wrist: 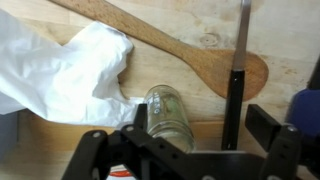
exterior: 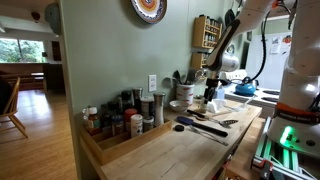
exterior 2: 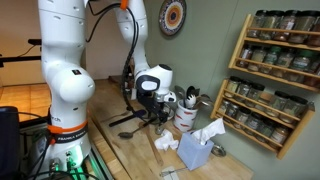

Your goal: Move the spice bottle on the table to the right side of the wooden tray on the table

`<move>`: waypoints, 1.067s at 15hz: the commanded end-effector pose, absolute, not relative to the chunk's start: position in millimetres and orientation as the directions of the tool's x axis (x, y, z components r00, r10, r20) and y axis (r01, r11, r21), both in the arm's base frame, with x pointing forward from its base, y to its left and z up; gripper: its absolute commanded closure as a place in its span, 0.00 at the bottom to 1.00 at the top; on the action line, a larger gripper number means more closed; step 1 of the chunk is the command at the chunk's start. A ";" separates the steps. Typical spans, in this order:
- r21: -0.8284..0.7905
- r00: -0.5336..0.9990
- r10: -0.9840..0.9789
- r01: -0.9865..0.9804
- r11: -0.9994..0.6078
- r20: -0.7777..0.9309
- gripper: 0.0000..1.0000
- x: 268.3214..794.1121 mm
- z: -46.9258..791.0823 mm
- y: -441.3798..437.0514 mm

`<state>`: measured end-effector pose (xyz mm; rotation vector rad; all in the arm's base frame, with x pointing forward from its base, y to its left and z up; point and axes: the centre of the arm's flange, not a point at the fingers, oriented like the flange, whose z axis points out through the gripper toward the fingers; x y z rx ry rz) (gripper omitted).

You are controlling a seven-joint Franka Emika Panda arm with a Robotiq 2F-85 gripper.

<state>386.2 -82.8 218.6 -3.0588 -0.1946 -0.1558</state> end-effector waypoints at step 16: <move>-0.044 0.979 -0.035 -0.027 -0.999 0.198 0.00 384.7 186.7 -85.2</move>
